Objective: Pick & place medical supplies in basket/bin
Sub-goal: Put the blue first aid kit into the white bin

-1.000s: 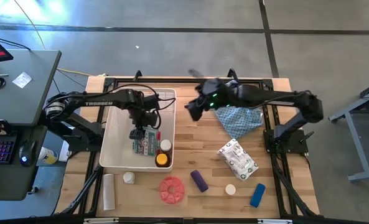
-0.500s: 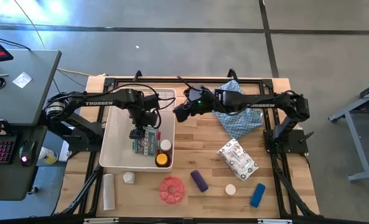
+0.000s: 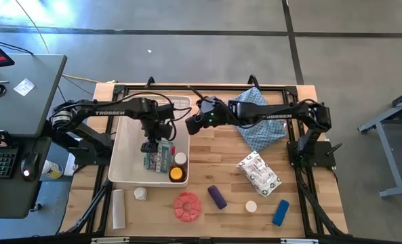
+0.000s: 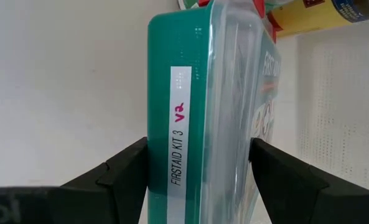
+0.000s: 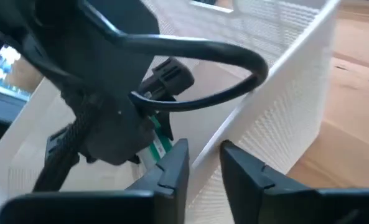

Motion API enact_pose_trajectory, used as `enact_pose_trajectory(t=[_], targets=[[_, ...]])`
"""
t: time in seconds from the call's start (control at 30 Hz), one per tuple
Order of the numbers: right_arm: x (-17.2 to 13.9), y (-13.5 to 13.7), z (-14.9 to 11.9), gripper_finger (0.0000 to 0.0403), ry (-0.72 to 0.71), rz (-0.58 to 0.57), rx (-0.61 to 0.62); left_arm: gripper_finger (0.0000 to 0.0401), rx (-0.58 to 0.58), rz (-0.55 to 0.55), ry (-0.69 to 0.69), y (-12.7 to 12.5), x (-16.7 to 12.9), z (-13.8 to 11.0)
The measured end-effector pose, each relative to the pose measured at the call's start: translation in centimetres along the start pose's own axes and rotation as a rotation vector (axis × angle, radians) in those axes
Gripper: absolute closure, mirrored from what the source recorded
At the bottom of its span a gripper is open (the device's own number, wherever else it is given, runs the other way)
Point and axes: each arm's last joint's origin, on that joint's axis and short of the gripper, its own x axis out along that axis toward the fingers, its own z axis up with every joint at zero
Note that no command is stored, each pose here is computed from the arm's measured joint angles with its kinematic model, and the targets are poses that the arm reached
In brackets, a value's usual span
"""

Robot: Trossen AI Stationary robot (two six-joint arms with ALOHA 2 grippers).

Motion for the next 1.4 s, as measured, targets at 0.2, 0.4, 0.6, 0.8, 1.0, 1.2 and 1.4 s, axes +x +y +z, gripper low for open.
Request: enact_pose_trajectory(t=[0.2, 0.4, 0.6, 0.8, 1.0, 1.2, 1.4], targets=[[0.1, -0.09, 0.11, 0.0388, -0.024, -0.016, 0.011, 0.0112, -0.015, -0.052, 0.024, -0.27, 0.01, -0.35], [0.16, -0.15, 0.05, 0.0396, -0.021, -0.02, 0.024, 0.0112, -0.092, -0.097, 0.042, -0.42, 0.5, -0.79], [0.18, -0.17, -0.01, 0.0399, -0.018, -0.023, 0.03, 0.0112, -0.176, -0.107, 0.045, -0.43, 0.65, -0.87], [0.19, -0.2, -0.04, 0.0399, -0.007, -0.017, 0.029, 0.0112, -0.233, -0.164, 0.013, -0.53, 0.64, -0.65], [0.19, -0.13, -0.17, 0.0399, 0.006, -0.009, 0.027, 0.0112, -0.267, -0.163, -0.006, -0.46, 0.65, -0.44], [0.14, 0.19, -0.57, 0.04, 0.005, -0.012, 0.021, 0.0112, -0.268, -0.152, 0.017, -0.5, 0.59, -0.63], [0.1, 0.23, -0.86, 0.0401, 0.004, -0.032, 0.026, 0.0112, -0.278, -0.153, 0.034, -0.6, 0.33, -0.7]])
